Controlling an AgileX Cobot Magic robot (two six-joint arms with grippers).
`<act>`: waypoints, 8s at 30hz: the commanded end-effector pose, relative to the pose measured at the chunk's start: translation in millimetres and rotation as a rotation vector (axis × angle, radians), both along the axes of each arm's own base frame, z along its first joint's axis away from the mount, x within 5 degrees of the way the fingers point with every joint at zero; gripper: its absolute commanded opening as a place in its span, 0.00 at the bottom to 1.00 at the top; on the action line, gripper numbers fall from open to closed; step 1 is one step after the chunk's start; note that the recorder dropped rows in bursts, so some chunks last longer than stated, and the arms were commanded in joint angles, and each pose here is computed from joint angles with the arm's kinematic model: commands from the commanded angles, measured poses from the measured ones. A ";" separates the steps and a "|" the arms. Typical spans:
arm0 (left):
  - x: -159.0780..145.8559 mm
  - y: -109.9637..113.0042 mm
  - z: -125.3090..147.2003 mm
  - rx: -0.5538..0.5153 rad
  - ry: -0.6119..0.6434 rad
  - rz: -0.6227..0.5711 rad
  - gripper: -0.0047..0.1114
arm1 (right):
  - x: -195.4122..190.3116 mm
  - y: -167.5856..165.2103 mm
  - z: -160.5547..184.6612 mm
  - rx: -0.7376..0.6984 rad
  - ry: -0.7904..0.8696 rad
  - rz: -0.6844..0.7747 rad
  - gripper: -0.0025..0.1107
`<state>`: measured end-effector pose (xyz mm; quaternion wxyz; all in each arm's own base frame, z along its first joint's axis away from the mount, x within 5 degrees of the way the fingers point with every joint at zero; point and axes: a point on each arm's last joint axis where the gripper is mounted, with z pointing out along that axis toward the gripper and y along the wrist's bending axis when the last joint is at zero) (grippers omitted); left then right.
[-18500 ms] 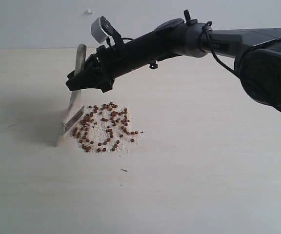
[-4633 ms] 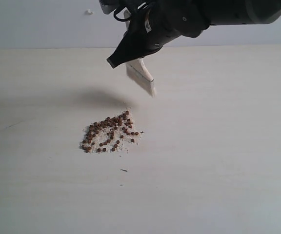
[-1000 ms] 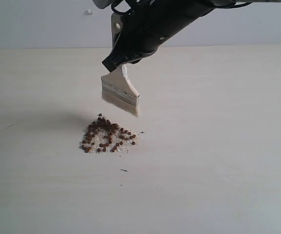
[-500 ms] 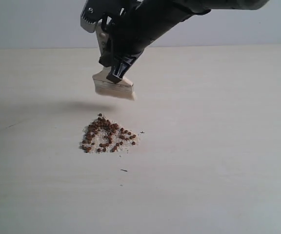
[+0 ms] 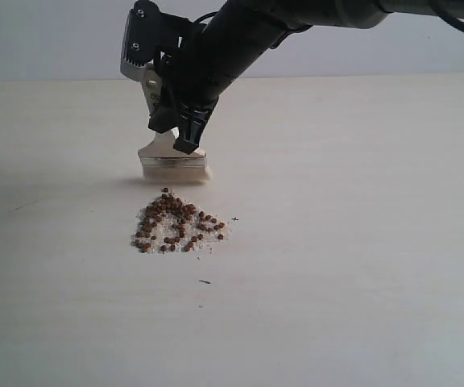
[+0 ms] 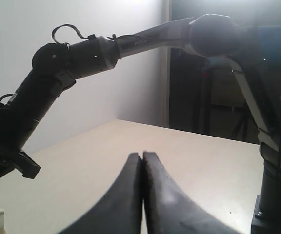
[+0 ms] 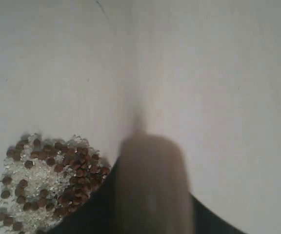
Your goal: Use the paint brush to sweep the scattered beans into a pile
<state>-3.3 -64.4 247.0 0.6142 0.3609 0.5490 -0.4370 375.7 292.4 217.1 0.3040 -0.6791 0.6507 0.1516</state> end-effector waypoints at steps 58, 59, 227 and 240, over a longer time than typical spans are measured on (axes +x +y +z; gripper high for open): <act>-0.4 0.1 -0.3 -0.004 0.001 -0.002 0.04 | -83.5 -63.9 52.6 0.210 0.097 -1.337 0.02; -0.4 0.1 -0.3 -0.004 0.001 -0.002 0.04 | -91.5 -59.1 55.0 0.211 0.031 -1.397 0.02; 59.8 72.5 -23.4 -0.140 0.219 1.094 0.04 | -122.0 -49.9 71.8 0.741 0.139 -0.741 0.02; 60.1 80.8 -29.5 -0.183 0.321 1.181 0.04 | -95.5 -32.0 42.1 0.682 0.241 -0.686 0.02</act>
